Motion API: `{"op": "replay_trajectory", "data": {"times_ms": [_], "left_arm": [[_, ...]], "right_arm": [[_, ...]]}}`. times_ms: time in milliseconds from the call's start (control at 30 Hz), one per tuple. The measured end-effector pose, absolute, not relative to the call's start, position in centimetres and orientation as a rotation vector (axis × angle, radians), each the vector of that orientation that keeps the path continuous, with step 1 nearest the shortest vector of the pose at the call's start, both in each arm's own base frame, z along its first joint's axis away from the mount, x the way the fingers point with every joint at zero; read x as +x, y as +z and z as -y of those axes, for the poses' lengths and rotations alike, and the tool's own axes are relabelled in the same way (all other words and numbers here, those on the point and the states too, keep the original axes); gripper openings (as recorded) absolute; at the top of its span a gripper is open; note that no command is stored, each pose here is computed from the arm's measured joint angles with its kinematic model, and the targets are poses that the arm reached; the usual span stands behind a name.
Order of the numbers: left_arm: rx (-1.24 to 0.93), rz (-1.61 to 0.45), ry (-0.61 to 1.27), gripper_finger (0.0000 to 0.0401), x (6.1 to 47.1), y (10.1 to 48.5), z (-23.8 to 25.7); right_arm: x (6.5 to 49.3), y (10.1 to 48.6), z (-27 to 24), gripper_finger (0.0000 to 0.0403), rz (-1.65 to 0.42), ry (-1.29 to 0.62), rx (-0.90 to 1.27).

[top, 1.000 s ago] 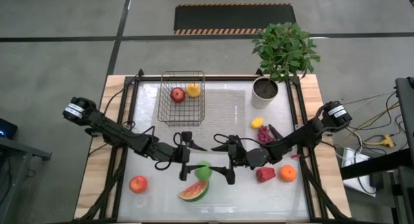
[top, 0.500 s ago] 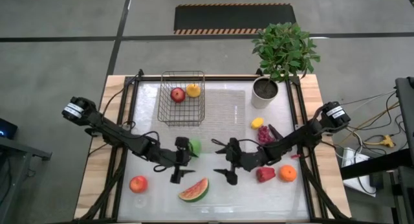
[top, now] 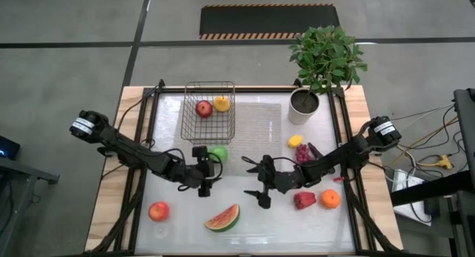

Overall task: Build produce basket
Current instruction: Put the green apple into the brown wire basket

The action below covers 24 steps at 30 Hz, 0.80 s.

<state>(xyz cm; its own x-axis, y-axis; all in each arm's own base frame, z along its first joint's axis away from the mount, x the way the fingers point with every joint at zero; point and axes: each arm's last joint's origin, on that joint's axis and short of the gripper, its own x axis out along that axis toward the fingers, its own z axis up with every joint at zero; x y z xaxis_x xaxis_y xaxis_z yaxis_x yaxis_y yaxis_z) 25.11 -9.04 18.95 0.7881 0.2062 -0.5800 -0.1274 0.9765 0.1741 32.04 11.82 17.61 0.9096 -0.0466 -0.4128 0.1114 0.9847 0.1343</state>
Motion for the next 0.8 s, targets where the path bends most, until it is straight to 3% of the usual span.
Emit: {"op": "replay_trajectory", "data": {"times_ms": [333, 800], "left_arm": [[0.082, -0.515, 0.161, 0.026, 22.9, 22.5, 8.9], [0.035, -0.558, 0.227, 0.0172, 22.2, 17.8, 8.2]], "right_arm": [[32.7, 17.1, -11.0, 0.0353, -0.402, -0.13, 0.162], [39.4, 14.4, -9.1, 0.0182, -0.337, -0.229, 0.118]]}}
